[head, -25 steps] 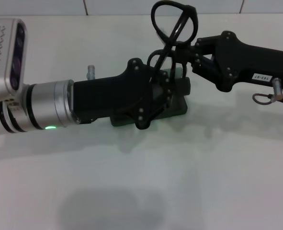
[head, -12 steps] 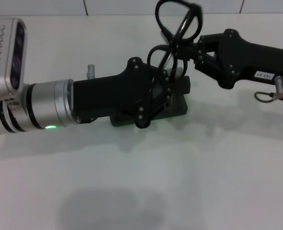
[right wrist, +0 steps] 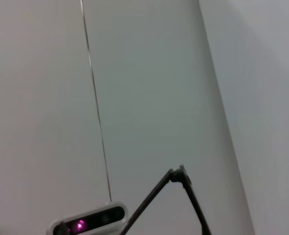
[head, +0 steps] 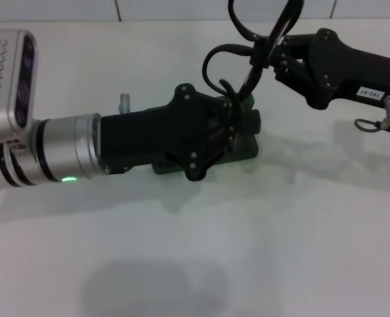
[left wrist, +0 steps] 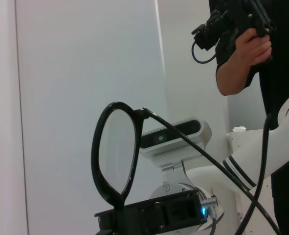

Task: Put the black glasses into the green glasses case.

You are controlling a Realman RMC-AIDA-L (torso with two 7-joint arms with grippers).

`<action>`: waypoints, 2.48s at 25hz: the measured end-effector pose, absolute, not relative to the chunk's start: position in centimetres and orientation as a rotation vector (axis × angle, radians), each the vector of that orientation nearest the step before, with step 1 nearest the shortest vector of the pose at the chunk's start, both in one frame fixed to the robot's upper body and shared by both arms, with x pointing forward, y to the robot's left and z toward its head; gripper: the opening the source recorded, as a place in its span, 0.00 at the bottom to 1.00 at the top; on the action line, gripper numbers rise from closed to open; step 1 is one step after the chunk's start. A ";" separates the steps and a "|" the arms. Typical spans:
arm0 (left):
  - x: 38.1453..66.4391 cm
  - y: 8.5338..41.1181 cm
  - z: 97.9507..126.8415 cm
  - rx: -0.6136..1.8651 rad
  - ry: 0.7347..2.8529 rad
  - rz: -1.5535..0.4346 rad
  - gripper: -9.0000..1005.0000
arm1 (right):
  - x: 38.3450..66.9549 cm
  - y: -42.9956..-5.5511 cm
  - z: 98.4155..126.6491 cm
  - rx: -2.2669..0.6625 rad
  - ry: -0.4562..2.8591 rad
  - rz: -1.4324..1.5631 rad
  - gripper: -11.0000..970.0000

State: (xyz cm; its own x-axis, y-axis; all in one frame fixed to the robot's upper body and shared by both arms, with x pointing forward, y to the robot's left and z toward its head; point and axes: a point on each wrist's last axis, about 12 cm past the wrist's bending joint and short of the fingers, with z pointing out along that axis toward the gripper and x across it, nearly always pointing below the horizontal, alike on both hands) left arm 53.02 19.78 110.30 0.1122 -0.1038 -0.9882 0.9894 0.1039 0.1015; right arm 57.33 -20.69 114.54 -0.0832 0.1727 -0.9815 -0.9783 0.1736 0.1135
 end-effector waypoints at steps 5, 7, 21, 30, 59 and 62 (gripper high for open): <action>53.1 19.7 110.2 1.106 1.102 -1.105 0.02 | 57.4 -20.8 114.5 -0.871 1.239 1.230 0.05; 53.1 19.7 110.2 1.106 1.104 -1.104 0.02 | 57.4 -20.8 114.6 -0.860 1.242 1.239 0.05; 53.0 19.7 110.1 1.109 1.105 -1.104 0.02 | 57.5 -21.1 114.8 -0.797 1.251 1.269 0.05; 52.9 20.0 110.0 1.097 1.112 -1.095 0.02 | 57.6 -21.4 114.9 -0.778 1.250 1.263 0.05; 52.1 21.4 110.9 1.138 1.085 -1.161 0.02 | 58.2 -22.5 112.5 -0.779 1.450 1.130 0.05; 52.3 20.9 111.0 1.149 1.081 -1.166 0.02 | 58.3 -22.1 112.5 -0.801 1.457 1.135 0.05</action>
